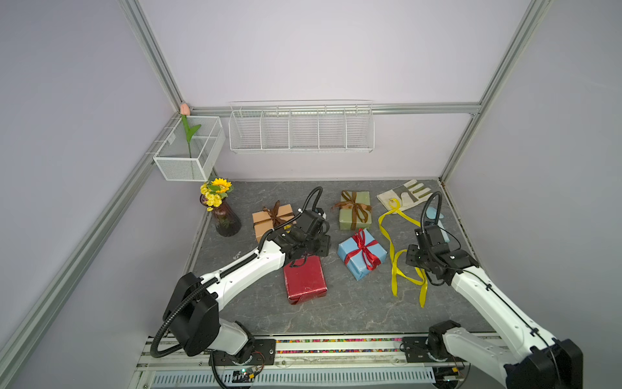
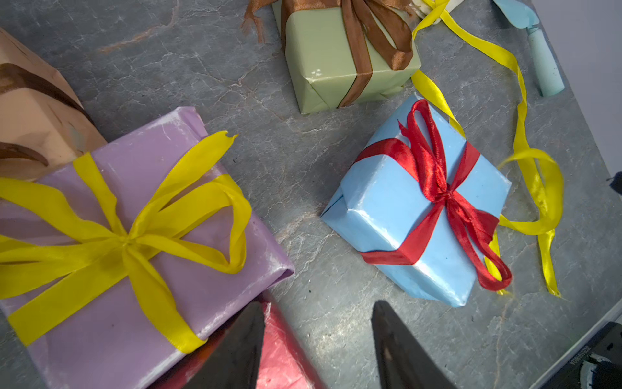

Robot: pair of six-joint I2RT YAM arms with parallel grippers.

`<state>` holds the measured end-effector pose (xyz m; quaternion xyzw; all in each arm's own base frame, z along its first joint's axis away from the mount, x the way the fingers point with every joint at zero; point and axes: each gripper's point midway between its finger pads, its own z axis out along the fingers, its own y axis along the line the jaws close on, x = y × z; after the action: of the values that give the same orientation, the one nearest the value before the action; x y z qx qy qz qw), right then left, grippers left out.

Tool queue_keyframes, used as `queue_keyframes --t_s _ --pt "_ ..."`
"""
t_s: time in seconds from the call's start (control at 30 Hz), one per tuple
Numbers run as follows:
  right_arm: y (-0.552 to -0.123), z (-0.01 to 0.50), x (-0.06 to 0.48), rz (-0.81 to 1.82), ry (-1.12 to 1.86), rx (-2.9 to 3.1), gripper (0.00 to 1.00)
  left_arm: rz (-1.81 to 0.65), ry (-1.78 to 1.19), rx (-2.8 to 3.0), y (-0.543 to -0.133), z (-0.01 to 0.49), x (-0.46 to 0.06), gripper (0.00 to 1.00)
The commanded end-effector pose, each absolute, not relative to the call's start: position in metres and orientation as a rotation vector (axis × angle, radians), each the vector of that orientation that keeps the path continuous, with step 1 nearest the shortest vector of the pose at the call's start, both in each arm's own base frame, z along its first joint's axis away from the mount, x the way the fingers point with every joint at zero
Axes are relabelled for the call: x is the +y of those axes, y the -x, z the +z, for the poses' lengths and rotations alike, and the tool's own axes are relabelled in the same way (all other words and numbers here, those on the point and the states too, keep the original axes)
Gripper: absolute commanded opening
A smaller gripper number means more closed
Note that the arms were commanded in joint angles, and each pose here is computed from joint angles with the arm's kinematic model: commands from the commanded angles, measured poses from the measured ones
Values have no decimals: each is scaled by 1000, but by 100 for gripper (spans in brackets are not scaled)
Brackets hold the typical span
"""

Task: Untie the ribbon bows on the gift boxes
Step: Place the ribbon at the center of the board, then untie the ribbon from the gift box.

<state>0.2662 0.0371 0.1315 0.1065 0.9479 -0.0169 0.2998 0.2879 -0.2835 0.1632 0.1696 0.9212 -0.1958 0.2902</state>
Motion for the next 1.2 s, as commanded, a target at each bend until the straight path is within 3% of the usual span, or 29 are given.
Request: queue_keyframes --t_s 0.0,0.13,0.33,0.67,1.17 --pt "-266 138 28 -115 -282 2513 63 -524 -482 2443 -292 170 -291 54" --pt "-272 144 45 -9 -183 2507 67 -525 -491 2448 -297 167 -299 54" --pt "-283 136 107 343 43 2508 53 -547 -561 2444 -304 162 -324 54" --pt "-280 123 173 694 240 2551 57 -577 -615 2452 -316 147 -352 54" --pt "-262 100 161 634 228 2660 59 -485 -646 2506 -323 113 -364 52"
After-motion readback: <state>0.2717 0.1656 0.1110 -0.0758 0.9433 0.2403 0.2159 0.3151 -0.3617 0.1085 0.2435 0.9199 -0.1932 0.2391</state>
